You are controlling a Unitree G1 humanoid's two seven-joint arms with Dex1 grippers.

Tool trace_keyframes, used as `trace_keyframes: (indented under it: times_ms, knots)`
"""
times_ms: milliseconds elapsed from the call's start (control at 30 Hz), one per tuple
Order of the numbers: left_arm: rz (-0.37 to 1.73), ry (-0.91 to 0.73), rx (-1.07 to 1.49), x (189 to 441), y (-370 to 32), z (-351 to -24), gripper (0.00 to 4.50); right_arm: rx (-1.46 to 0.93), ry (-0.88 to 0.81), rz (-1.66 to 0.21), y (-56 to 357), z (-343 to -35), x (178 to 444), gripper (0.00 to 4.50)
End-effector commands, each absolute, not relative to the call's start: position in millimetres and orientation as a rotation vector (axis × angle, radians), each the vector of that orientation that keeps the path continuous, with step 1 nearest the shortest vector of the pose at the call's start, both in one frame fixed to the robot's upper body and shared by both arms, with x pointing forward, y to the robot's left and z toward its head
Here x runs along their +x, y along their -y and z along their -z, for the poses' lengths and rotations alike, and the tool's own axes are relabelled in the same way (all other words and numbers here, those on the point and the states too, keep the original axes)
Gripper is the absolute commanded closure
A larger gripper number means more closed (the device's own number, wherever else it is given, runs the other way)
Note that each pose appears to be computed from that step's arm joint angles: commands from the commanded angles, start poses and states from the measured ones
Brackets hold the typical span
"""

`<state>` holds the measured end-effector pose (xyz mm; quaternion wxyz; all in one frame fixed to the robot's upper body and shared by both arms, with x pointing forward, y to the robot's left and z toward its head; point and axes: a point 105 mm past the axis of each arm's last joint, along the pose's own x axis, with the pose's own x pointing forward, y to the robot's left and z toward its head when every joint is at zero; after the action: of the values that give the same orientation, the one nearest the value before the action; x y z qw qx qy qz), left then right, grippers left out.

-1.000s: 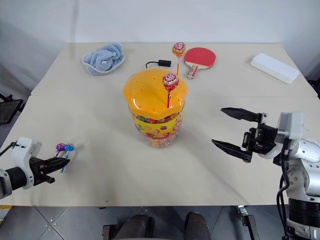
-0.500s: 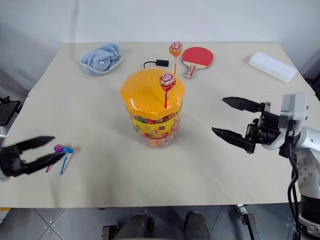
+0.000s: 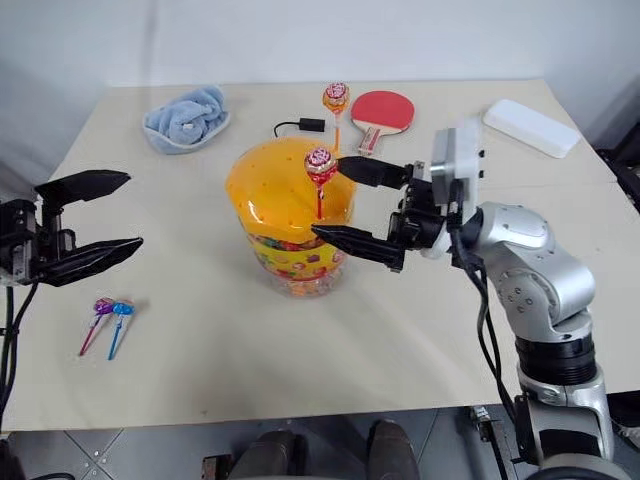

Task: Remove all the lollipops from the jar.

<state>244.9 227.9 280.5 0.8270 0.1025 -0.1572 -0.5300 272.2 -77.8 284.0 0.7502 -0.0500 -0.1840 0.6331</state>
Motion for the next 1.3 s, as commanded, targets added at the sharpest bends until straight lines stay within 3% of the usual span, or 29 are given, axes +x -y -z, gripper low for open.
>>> trace_keyframes:
  times_ms: [33,100,300,467,667,767,900,1033,1200,1300]
  knots:
    - [1.131,0.373,0.175,234.0,-229.2,-282.7,0.00,-0.138,0.435,-1.392,71.5,-289.4,270.3,0.39]
    - [1.114,0.366,0.154,233.2,-233.1,-276.8,0.00,-0.141,0.437,-1.389,68.7,-288.9,271.8,0.88]
    - [1.049,0.334,0.108,233.7,-249.4,-258.2,0.00,-0.137,0.444,-1.384,57.3,-289.8,276.6,2.99]
    - [1.091,0.359,0.081,232.4,-242.8,-259.9,0.00,-0.082,0.502,-1.421,61.4,-298.2,272.1,4.47]
    - [1.131,0.381,0.096,235.1,-232.4,-261.9,0.00,0.109,0.685,-1.408,103.7,-347.1,268.9,4.47]
    - [1.148,0.344,0.162,235.0,-229.4,-257.0,0.00,0.074,0.555,-1.204,151.3,-348.2,297.4,4.47]
    - [1.224,0.307,0.188,228.5,-217.1,-249.3,0.00,-0.261,0.083,-0.834,236.5,-267.4,343.9,4.47]
    - [1.251,0.317,0.214,231.0,-207.0,-246.7,0.00,-0.402,-0.286,-0.632,292.5,-187.8,353.4,4.47]
    - [1.220,0.303,0.224,236.9,-208.6,-241.9,0.00,-0.515,-0.486,-0.572,313.3,-135.3,348.5,4.47]
    - [1.204,0.296,0.227,237.5,-210.9,-242.6,0.00,-0.477,-0.534,-0.595,317.7,-121.1,340.7,4.47]
